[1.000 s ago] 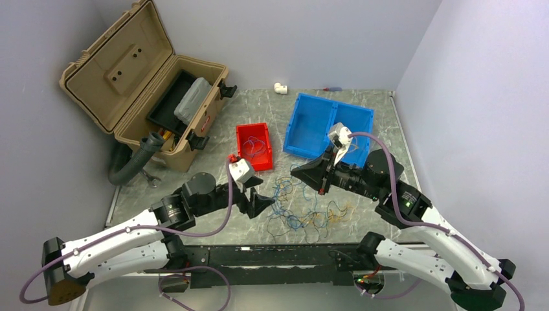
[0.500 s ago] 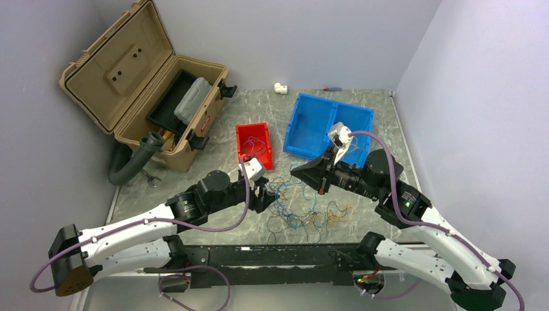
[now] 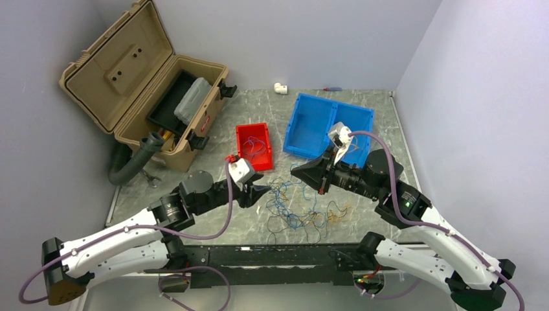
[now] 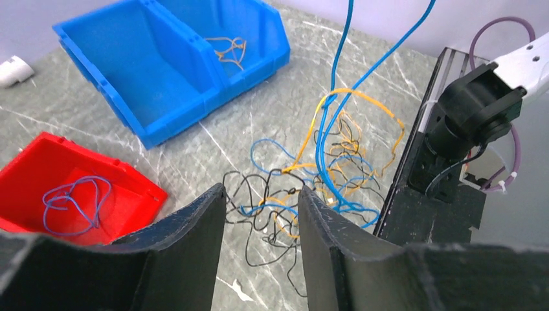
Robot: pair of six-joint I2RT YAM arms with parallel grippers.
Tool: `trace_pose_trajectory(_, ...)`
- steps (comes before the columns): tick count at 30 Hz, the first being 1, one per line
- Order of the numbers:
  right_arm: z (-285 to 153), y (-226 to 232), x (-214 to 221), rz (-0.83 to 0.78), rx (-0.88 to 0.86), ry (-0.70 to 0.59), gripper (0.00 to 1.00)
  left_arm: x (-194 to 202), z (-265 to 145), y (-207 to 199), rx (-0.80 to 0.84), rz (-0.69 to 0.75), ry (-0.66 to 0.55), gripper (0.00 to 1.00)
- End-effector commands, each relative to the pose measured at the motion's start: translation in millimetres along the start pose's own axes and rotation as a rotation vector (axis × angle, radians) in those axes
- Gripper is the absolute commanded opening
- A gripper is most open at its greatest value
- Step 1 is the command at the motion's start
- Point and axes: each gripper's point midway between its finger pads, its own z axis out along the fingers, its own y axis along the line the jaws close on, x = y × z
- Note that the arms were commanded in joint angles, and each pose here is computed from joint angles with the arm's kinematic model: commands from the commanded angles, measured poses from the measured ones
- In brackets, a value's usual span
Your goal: Untangle the cables
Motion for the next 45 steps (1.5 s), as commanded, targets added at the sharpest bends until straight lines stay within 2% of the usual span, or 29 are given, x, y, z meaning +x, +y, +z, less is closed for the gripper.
trace_pose_trajectory(1,-1,4,-14,-0.018,-0.009,-0.038,0.0,-27,4,3,-0.009,0.071,-0.04,0.48)
trace_pose_trajectory(10,1,4,-13,-0.015,-0.01,-0.033,0.0,-45,28,-4,0.045,0.148,-0.029,0.39)
trace_pose_trajectory(19,2,3,-13,-0.017,-0.005,-0.034,0.0,-42,33,-15,0.103,0.154,-0.004,0.38)
trace_pose_trajectory(32,2,1,-9,-0.015,-0.004,-0.03,0.0,-48,15,-10,0.073,0.158,-0.029,0.39)
trace_pose_trajectory(45,1,2,-10,-0.013,-0.004,-0.033,0.0,-39,39,-22,0.139,0.146,0.01,0.37)
